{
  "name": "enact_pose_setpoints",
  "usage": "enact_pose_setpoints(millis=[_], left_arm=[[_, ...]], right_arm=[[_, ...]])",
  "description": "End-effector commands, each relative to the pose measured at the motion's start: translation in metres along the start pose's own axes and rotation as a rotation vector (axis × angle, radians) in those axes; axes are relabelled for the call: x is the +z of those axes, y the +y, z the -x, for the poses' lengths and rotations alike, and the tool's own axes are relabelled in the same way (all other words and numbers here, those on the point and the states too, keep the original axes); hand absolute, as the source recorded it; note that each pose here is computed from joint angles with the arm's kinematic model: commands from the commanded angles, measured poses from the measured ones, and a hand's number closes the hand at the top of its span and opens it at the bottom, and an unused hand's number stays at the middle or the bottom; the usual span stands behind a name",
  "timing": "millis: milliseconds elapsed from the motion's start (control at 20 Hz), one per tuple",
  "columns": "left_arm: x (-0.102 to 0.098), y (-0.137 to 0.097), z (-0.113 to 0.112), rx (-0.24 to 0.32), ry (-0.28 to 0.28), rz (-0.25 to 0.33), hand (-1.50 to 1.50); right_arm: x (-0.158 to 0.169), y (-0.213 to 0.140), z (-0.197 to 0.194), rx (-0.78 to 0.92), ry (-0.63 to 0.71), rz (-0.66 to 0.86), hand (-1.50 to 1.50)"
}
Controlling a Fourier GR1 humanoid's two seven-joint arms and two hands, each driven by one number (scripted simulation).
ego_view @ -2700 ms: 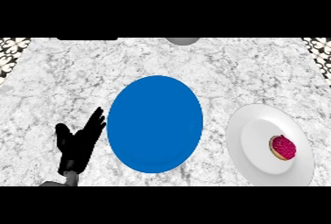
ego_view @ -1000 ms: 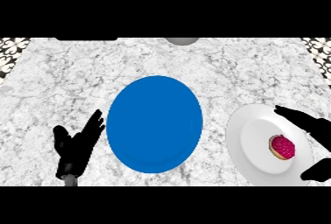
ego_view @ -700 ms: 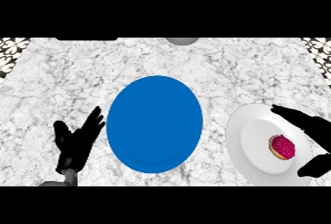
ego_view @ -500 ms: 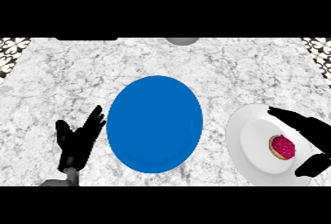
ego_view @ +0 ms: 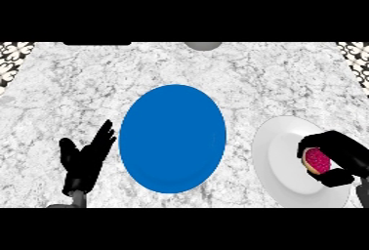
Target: Pick the cupcake from the plate and place it in the plate
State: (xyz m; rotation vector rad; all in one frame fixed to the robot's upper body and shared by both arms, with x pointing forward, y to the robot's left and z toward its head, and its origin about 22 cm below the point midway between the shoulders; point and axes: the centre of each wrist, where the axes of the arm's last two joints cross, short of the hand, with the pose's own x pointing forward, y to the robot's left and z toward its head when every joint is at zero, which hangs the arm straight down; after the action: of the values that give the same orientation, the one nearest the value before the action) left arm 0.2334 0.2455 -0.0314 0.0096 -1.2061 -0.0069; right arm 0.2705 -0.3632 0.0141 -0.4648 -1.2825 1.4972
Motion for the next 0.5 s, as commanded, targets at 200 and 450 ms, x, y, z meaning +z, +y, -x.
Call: enact_pose_setpoints(millis=[200, 450], left_arm=[[0.010, -0.013, 0.007, 0.014, 0.038, 0.000, 0.00], [0.002, -0.002, 0.001, -0.001, 0.023, 0.005, 0.00]], right_arm=[[0.007, 0.021, -0.005, 0.036, -0.032, 0.129, 1.50], [-0.080, 0.065, -0.146, -0.128, 0.044, 0.207, 1.50]])
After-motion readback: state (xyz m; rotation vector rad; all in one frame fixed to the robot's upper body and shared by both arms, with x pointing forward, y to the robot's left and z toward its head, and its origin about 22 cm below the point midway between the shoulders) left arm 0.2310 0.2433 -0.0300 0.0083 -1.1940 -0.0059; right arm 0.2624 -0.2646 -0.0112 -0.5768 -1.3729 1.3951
